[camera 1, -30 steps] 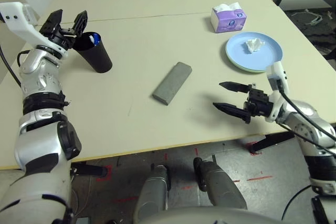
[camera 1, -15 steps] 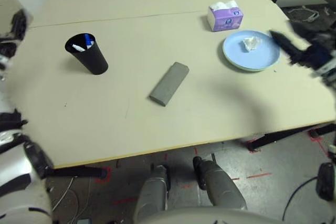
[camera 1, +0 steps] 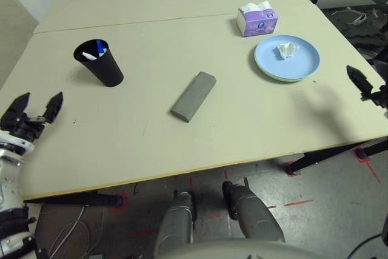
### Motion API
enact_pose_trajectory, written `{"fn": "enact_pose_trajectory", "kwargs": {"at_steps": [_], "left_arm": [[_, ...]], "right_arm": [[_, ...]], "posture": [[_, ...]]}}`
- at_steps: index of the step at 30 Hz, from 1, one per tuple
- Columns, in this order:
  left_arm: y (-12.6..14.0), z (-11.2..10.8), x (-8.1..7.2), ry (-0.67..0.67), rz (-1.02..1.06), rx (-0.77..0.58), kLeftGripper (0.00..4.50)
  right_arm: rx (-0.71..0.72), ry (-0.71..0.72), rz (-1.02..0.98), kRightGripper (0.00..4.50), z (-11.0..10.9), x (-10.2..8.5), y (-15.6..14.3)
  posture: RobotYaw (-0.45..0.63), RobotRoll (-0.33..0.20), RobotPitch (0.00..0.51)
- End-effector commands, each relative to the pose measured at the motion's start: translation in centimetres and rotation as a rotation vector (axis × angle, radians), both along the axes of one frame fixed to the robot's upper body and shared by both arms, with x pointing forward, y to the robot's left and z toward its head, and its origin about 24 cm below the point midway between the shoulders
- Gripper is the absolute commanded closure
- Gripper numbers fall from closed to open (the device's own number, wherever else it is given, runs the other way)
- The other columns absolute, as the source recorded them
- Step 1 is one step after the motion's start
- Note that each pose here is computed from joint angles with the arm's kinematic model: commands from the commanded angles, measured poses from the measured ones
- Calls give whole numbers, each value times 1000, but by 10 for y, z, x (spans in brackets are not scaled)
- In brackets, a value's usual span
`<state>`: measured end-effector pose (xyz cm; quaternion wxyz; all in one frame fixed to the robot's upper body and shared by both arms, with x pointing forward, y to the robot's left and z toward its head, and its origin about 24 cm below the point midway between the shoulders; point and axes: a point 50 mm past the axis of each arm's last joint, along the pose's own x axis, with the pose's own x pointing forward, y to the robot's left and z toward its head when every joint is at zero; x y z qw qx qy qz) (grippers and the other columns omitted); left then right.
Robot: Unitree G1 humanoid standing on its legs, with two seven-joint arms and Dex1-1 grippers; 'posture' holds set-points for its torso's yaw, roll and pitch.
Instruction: Organize and tidy the items on the table.
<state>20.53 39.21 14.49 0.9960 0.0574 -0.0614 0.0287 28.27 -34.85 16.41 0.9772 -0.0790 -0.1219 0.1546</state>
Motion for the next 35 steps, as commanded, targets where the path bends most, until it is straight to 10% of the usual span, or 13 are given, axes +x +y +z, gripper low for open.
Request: {"fn": "enact_pose_trajectory", "kwargs": {"at_steps": [1, 35], "left_arm": [[-2, -10, -4, 50, 13, -9, 20], [1, 18, -2, 55, 37, 63, 20]], "right_arm": [[-18, -10, -7, 0, -6, -2, -5], [4, 21, 46, 0, 0, 2, 26]], "posture": [[-176, 0, 201], [-120, 0, 233]]}}
